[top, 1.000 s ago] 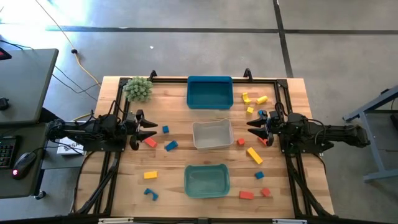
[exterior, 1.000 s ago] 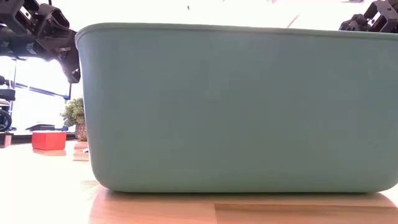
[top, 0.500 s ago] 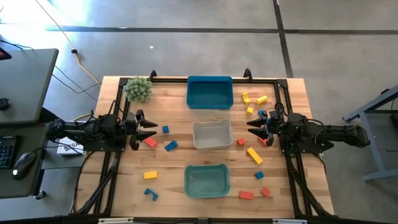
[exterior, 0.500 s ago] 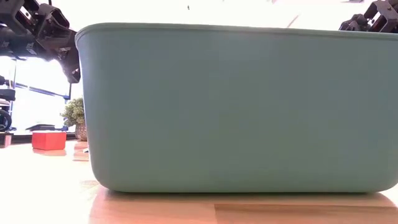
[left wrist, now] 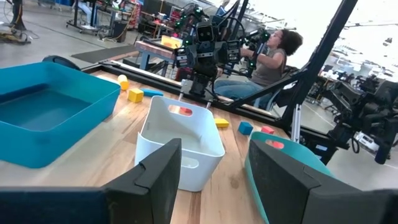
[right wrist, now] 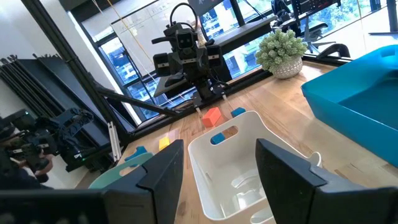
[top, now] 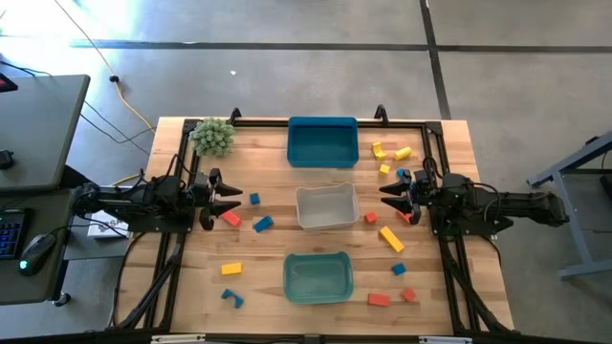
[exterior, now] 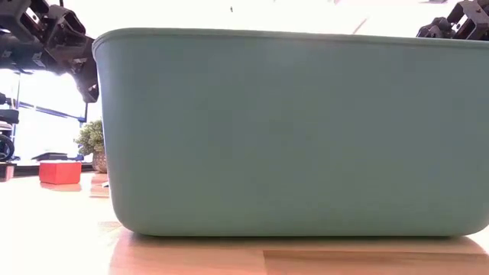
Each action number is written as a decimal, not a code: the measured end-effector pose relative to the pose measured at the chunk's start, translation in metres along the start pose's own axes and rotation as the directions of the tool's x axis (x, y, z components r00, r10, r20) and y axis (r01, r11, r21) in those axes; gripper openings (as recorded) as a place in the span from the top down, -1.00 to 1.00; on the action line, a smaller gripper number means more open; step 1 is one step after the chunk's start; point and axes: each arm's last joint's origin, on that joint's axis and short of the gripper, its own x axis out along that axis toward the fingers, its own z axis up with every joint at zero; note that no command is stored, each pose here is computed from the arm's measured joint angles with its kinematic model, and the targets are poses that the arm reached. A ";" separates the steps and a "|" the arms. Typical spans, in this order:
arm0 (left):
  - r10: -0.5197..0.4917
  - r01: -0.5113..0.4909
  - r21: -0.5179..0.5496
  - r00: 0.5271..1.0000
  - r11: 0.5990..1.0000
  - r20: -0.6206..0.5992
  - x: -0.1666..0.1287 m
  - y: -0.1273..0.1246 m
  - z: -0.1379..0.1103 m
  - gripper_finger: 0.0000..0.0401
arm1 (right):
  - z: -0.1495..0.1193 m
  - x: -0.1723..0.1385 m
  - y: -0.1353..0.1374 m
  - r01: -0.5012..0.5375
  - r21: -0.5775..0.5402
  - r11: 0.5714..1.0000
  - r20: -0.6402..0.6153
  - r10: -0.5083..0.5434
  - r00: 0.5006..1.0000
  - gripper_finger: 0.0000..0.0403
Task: Sort & place blocks by color
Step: Put the blue block into the blue bin, then put the yellow block into the white bin
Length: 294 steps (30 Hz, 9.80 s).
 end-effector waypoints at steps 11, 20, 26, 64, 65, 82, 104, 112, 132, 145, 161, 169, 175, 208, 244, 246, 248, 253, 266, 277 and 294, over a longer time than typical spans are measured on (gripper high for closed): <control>-0.010 0.012 -0.072 0.999 0.997 0.037 0.000 -0.001 0.003 0.12 | 0.000 0.000 0.000 0.000 0.000 1.000 0.000 0.000 1.000 0.07; 0.008 0.003 -0.116 0.995 0.993 0.096 -0.001 -0.003 0.012 0.12 | 0.000 0.000 0.000 0.000 0.000 1.000 0.000 0.000 1.000 0.07; 0.067 -0.064 -0.024 0.987 0.998 0.144 -0.004 -0.010 0.041 0.12 | 0.000 0.000 0.000 0.000 0.000 1.000 0.000 0.000 1.000 0.07; 0.421 -0.251 0.340 0.603 0.906 -0.678 0.071 0.000 0.068 -0.15 | -0.001 0.000 0.000 0.003 0.001 1.000 -0.006 -0.003 1.000 0.07; 0.424 -0.242 0.350 0.589 0.905 -0.688 0.074 0.000 0.066 -0.15 | -0.001 0.000 0.000 0.003 0.001 1.000 -0.007 -0.003 1.000 0.07; 0.421 -0.206 0.368 0.381 0.907 -0.823 0.112 0.017 0.019 -0.15 | -0.001 0.000 0.000 0.003 0.001 1.000 -0.007 -0.003 1.000 0.07; 0.455 -0.322 0.362 0.287 0.875 -0.843 0.131 0.044 -0.009 -0.14 | -0.001 0.000 0.000 0.004 0.001 1.000 -0.007 -0.004 1.000 0.07; 0.446 -0.321 0.364 0.235 0.874 -0.864 0.135 0.048 -0.022 0.04 | -0.001 0.000 0.000 0.004 0.001 1.000 -0.007 -0.004 1.000 0.07; 0.375 -0.349 0.245 0.376 0.904 -0.847 0.156 0.041 -0.003 0.48 | -0.001 0.000 0.000 0.005 0.001 1.000 -0.011 -0.005 1.000 0.07; 0.414 -0.292 0.296 0.709 0.909 -0.571 0.206 0.048 0.093 0.48 | -0.002 0.000 -0.001 0.010 0.002 1.000 -0.022 -0.010 1.000 0.07; 0.513 -0.427 0.313 0.810 0.848 -0.285 0.204 0.117 0.155 0.48 | -0.002 0.000 -0.001 0.010 0.002 1.000 -0.022 -0.010 1.000 0.07; 0.502 -0.426 0.268 0.767 0.864 -0.400 0.213 0.160 0.122 0.48 | -0.002 0.000 -0.001 0.011 0.002 1.000 -0.022 -0.011 1.000 0.07; 0.485 -0.416 0.250 0.737 0.874 -0.470 0.226 0.179 0.090 0.48 | -0.002 0.000 -0.001 0.012 0.002 1.000 -0.024 -0.012 1.000 0.07; 0.495 -0.492 0.151 0.709 0.858 -0.503 0.231 0.190 0.071 0.03 | -0.003 0.000 -0.001 0.013 0.002 1.000 -0.027 -0.013 1.000 0.07; 0.453 -0.464 -0.026 0.875 0.886 -0.170 0.172 0.033 0.200 0.03 | -0.003 0.000 -0.001 0.013 0.002 1.000 -0.027 -0.013 1.000 0.07; 0.479 -0.494 -0.024 0.852 0.869 -0.213 0.169 0.028 0.195 0.03 | -0.003 0.000 -0.001 0.013 0.002 1.000 -0.027 -0.013 1.000 0.07; 0.492 -0.514 -0.026 0.832 0.857 -0.256 0.167 0.025 0.191 0.03 | -0.003 0.000 -0.001 0.013 0.002 1.000 -0.027 -0.012 1.000 0.07; 0.483 -0.531 -0.039 0.796 0.847 -0.365 0.165 0.015 0.178 0.03 | -0.002 0.000 -0.001 0.010 0.060 0.998 -0.018 -0.009 1.000 0.07; 0.498 -0.547 -0.020 0.776 0.837 -0.387 0.167 -0.005 0.168 0.03 | 0.028 -0.005 0.007 0.012 0.126 0.992 0.330 -0.054 0.942 0.06; 0.526 -0.577 -0.027 0.762 0.816 -0.377 0.165 0.005 0.171 0.03 | 0.103 -0.021 0.036 0.330 -0.064 0.942 0.356 -0.287 0.889 0.06; 0.548 -0.544 0.124 0.755 0.830 -0.361 0.160 0.016 0.177 0.03 | 0.160 0.016 0.051 0.665 -0.318 0.675 -0.159 -0.730 0.665 0.06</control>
